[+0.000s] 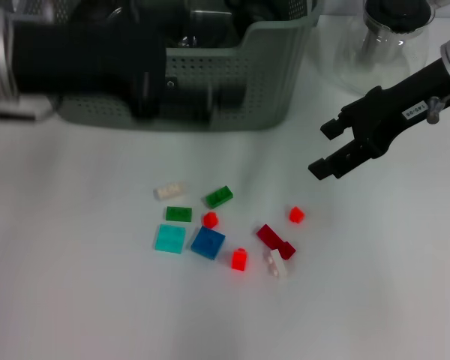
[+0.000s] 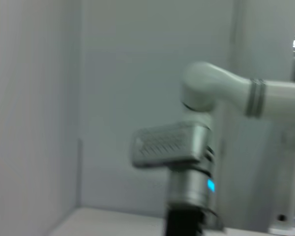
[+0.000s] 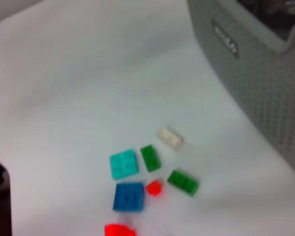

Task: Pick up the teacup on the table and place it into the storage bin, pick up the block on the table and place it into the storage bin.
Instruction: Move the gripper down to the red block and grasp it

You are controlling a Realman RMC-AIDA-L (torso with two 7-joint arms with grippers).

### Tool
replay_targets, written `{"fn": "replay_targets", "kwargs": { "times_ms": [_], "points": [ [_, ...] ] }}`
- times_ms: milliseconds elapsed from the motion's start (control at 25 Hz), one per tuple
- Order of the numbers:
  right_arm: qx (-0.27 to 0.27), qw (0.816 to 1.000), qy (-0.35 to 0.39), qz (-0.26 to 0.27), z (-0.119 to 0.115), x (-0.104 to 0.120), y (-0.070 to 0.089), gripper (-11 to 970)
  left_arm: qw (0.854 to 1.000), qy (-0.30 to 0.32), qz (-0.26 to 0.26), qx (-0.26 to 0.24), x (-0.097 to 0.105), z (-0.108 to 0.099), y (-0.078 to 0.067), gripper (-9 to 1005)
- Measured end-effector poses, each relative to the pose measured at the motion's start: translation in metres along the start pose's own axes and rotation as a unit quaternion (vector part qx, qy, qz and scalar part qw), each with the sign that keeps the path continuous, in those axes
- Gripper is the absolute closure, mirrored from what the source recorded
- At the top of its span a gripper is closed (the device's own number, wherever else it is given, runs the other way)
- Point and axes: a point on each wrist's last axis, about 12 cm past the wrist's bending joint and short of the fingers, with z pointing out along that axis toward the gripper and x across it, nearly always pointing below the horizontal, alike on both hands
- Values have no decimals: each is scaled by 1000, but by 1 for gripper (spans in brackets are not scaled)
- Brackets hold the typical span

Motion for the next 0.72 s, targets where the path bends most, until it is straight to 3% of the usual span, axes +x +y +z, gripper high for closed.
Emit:
{"fn": "replay_targets", "kwargs": {
  "times_ms": [160,360,480,520,720],
  "points": [
    [-2,999,39,-22,7,-7,4,40,999,10,-22,30,35,0,-8,122],
    [3,992,97,-78,24,-25,12,41,998,42,-38,29,67,0,-15,121],
    [7,983,136,-123,37,-37,19,41,997,48,-51,24,79,0,-15,121],
    [11,979,148,-137,41,-40,21,41,997,47,-68,4,94,-2,-14,121],
    [25,955,205,-213,62,-53,30,40,997,27,-65,-10,110,-3,-19,121]
  ]
}}
